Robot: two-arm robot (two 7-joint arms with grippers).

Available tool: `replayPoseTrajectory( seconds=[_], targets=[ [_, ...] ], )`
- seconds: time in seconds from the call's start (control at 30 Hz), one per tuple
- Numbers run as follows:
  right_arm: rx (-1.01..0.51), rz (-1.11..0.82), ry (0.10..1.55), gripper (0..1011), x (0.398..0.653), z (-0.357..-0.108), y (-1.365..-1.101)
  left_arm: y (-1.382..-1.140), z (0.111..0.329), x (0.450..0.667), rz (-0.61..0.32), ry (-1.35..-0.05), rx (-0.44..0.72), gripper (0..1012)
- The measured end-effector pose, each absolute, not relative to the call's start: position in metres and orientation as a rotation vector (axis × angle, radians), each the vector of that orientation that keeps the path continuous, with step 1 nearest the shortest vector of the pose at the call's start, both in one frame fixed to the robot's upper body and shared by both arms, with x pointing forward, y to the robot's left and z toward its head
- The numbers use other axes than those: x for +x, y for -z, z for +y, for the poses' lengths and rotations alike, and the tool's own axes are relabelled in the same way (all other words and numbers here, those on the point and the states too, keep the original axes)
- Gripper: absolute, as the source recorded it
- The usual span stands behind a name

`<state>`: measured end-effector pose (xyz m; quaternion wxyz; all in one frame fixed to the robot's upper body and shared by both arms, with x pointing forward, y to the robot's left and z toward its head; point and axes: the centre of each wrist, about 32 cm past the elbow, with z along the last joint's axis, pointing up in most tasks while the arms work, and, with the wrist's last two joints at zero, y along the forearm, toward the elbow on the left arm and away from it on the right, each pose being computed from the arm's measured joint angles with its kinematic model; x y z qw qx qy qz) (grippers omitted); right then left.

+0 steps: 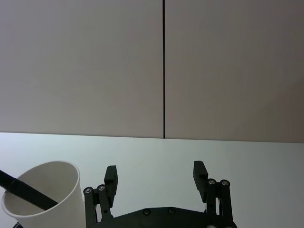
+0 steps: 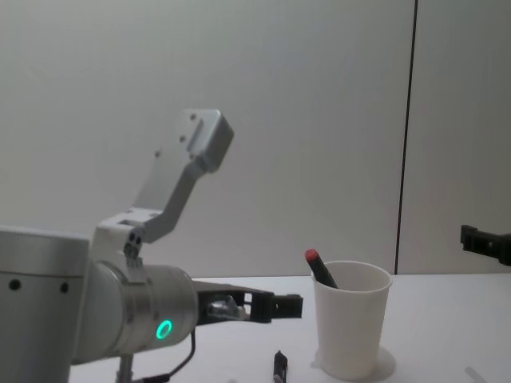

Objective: Place the pen into the pen holder.

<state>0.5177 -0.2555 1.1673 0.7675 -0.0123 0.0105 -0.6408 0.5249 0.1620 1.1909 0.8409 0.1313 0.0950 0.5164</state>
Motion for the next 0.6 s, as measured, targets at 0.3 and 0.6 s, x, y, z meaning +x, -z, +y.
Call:
replayPoseTrajectory(
  seconds=[0.3, 0.6],
  targets=[
    [-0.027, 0.023, 1.391, 1001, 0.518, -0.255, -1.167, -1.185, 0.155, 0.528, 0.244, -1.081, 0.312, 1000],
    [-0.027, 0.023, 1.391, 1001, 0.518, -0.255, -1.167, -1.181, 0.149, 0.531, 0.259, -1.065, 0.361, 1000]
  ],
)
